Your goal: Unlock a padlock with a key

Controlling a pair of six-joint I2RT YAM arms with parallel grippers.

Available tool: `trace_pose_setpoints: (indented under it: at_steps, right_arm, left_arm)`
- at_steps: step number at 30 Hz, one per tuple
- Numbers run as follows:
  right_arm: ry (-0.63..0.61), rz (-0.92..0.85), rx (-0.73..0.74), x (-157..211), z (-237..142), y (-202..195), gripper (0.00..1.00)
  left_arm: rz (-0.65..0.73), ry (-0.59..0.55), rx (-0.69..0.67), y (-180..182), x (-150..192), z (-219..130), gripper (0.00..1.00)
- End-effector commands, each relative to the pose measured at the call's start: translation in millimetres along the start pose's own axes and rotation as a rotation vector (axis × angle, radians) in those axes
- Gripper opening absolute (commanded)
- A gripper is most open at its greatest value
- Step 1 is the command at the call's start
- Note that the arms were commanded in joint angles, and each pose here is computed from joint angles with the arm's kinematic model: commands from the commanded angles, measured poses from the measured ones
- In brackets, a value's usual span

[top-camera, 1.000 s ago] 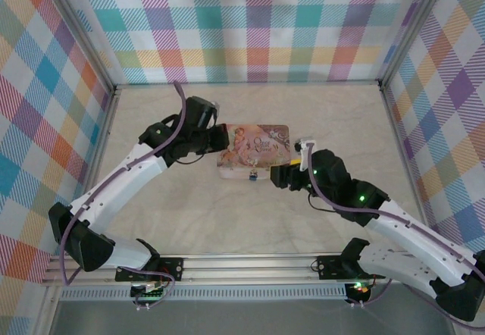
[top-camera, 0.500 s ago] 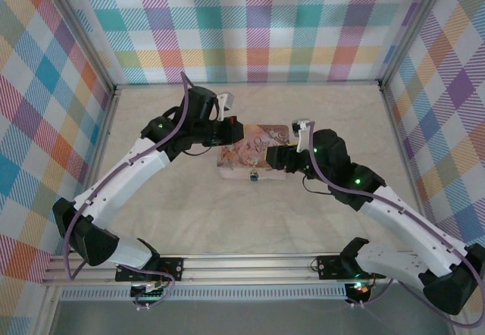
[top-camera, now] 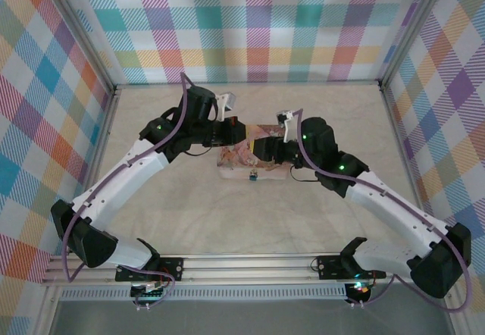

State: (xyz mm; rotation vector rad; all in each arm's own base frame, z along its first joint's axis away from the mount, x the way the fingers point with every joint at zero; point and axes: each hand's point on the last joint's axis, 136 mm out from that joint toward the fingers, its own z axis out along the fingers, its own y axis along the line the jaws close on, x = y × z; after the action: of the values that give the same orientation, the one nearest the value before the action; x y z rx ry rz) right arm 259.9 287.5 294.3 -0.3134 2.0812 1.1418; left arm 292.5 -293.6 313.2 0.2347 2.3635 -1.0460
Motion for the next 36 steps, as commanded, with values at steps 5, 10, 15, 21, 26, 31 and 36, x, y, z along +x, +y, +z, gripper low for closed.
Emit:
trace_pose_setpoints:
  at_steps: [5, 10, 15, 21, 26, 31, 36]
  right_arm:
    - [-0.036, -0.012, -0.086, -13, 6, 17, 0.48]
    - [-0.014, -0.009, -0.086, -8, 14, 14, 0.46]
    - [-0.016, -0.012, -0.071, -7, 19, 10, 0.45]
    - [-0.018, -0.015, -0.069, -10, 24, 10, 0.40]
    - [-0.008, -0.015, -0.070, -9, 28, 10, 0.31]
    - [0.005, -0.023, -0.058, -6, 28, 7, 0.11]
    - [0.038, -0.035, -0.028, 1, 20, 4, 0.00]
  left_arm:
    - [0.010, -0.017, 0.042, -11, 1, -8, 0.00]
    - [0.005, -0.022, 0.048, -13, -1, -9, 0.00]
    - [0.003, -0.027, 0.055, -15, -2, -9, 0.00]
    - [-0.007, -0.022, 0.069, -17, -1, -9, 0.00]
    - [-0.012, -0.027, 0.069, -16, -1, -10, 0.00]
    - [-0.011, -0.038, 0.071, -17, -2, -12, 0.00]
    - [-0.013, -0.055, 0.031, -10, -3, -14, 0.00]
